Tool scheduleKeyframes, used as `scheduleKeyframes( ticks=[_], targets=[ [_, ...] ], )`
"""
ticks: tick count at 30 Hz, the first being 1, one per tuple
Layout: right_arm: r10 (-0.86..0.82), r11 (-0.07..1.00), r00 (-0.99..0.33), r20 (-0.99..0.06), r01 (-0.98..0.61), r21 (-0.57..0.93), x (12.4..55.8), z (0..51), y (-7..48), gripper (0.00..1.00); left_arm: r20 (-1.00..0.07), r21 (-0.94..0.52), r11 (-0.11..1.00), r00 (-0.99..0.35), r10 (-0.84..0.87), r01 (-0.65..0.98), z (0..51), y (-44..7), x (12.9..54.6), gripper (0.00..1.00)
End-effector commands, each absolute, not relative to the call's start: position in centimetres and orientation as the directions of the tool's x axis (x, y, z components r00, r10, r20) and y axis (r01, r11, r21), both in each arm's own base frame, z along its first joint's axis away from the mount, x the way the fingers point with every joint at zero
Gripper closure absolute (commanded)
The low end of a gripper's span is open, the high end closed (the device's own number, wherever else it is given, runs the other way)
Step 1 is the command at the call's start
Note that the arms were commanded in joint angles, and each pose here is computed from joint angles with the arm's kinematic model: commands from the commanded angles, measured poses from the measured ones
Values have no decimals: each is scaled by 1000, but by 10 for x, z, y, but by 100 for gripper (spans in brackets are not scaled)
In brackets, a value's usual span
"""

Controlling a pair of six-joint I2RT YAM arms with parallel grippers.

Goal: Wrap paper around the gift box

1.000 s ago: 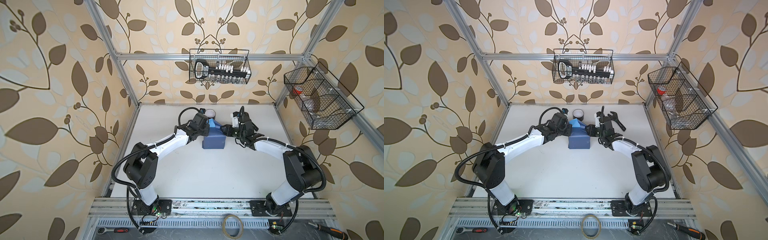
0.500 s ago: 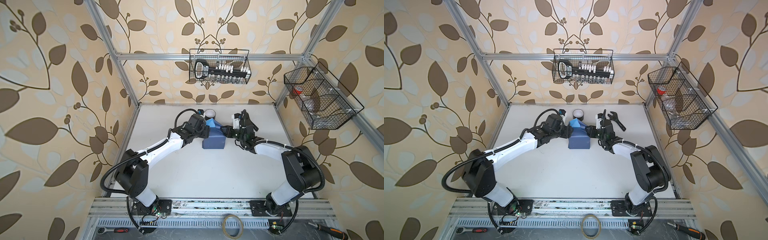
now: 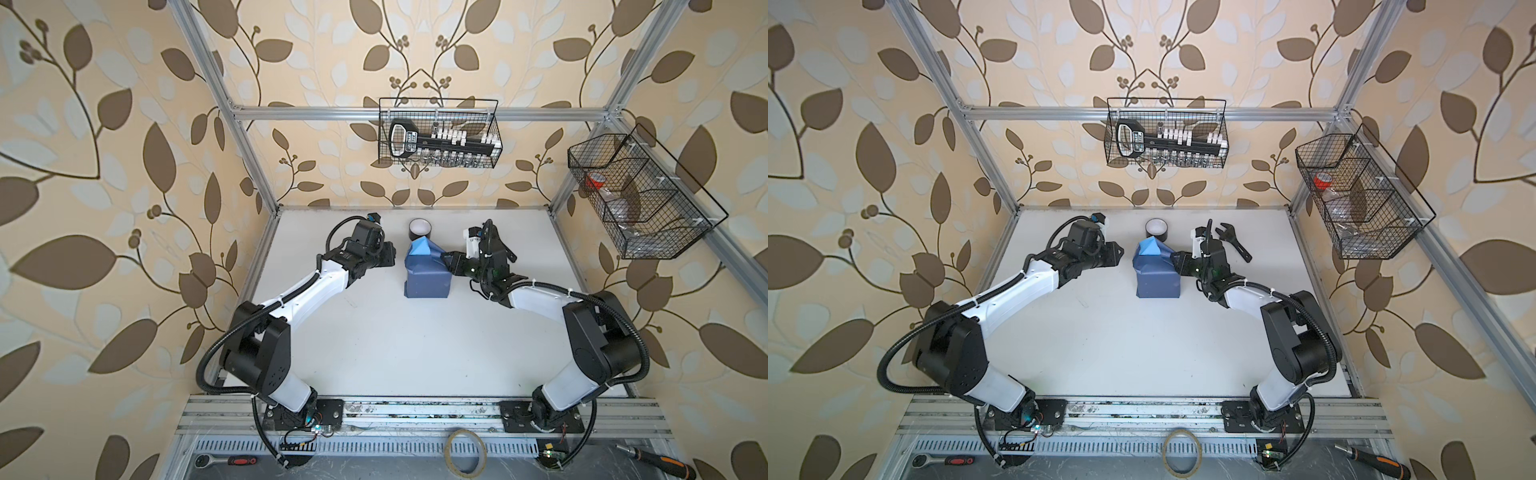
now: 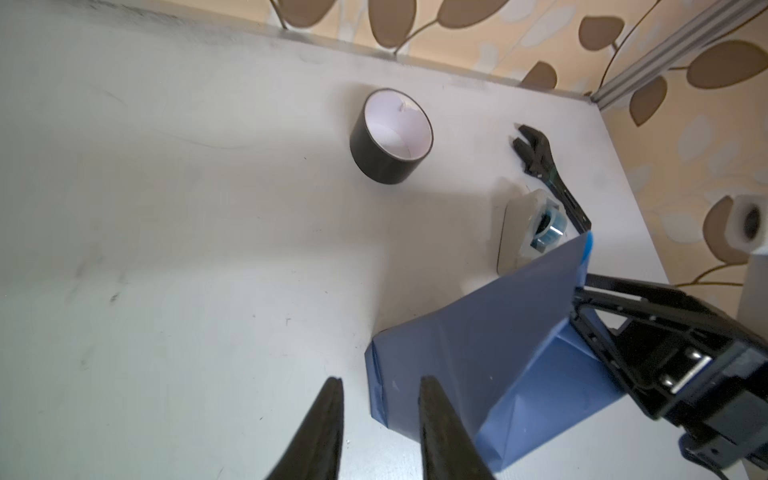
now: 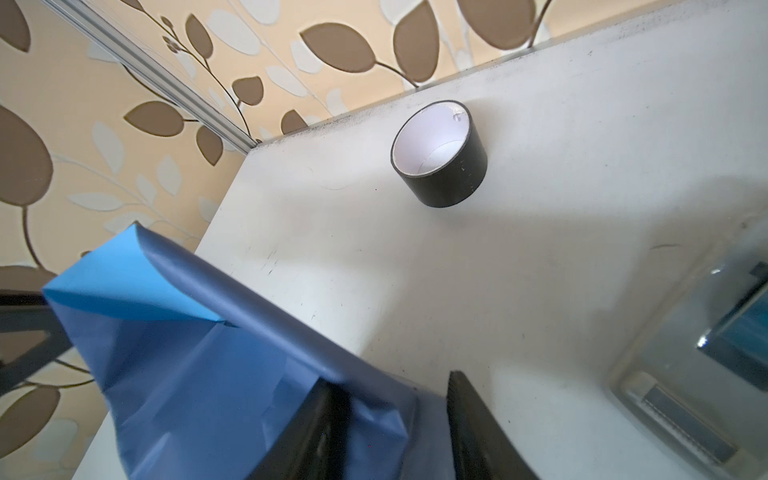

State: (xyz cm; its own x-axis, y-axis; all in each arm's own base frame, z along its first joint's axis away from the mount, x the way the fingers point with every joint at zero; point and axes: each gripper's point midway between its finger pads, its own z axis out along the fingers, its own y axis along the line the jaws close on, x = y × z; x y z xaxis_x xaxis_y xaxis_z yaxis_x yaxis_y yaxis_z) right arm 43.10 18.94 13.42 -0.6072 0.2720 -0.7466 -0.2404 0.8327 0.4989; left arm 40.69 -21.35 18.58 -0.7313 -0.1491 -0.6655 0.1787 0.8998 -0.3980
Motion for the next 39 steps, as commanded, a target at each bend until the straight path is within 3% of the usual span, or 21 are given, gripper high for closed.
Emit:
scheduleKeyframes(
  ticks=[1,16,24,34,39],
  targets=[
    [233,853,-681,-695,-201,482,414,105,186,56,-657,-451,855,-744,-123,256,197,-238,407,69],
    [227,853,-678,-699,-208,478,414,109,186,56,-623,-493,813,-778,-81,309,180,-278,407,68],
    [213,856,-681,-701,-217,470,411,108,186,56,-624,-470,816,-781,-37,337,170,-282,408,59],
    [199,852,-678,-707,-236,467,410,111,188,56,-634,-346,842,-765,115,414,152,-277,417,49],
    [191,854,-681,-707,-240,462,409,108,188,56,-665,-292,805,-714,218,517,158,-284,418,46]
  ],
)
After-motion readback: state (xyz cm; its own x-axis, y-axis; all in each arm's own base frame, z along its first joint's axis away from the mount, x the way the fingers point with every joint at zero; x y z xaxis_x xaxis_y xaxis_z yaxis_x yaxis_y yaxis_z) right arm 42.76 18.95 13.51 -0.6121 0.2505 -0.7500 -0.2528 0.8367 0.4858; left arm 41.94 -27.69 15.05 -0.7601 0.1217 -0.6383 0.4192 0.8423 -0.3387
